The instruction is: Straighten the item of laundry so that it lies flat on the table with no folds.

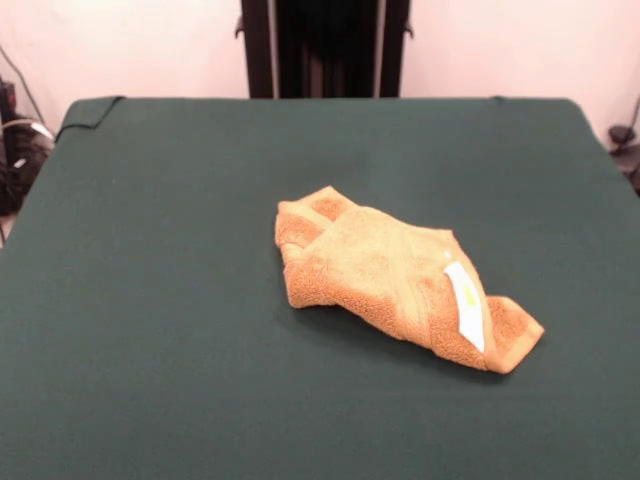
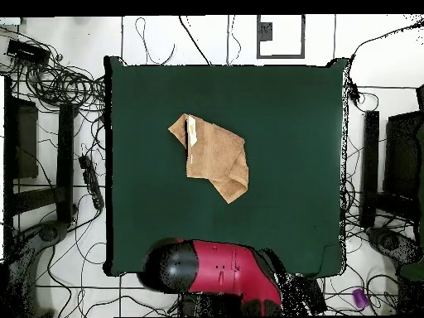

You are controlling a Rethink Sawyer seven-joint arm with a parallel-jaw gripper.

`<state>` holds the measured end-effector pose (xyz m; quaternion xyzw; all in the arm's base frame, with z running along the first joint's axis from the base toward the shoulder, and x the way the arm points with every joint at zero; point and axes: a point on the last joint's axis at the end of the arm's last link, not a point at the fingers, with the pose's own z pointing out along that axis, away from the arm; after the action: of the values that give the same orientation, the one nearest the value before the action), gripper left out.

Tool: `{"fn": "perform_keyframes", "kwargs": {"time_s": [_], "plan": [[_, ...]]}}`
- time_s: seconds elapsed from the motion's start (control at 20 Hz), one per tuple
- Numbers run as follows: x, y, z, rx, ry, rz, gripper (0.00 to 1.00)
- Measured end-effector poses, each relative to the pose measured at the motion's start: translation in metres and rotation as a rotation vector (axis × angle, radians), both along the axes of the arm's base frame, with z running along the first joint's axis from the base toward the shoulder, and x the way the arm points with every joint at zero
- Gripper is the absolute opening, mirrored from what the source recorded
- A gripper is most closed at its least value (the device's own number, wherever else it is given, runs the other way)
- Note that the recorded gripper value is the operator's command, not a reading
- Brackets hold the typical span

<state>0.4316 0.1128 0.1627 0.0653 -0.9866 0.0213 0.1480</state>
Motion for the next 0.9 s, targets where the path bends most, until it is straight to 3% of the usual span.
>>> {"fn": "perform_keyframes", "kwargs": {"time_s": [0.25,0.9], "plan": [[-0.01,-0.01,-0.044,-0.019,0.051,0.006,1.0],[-0.049,-0.016,-0.129,-0.032,0.143,0.012,1.0]]}}
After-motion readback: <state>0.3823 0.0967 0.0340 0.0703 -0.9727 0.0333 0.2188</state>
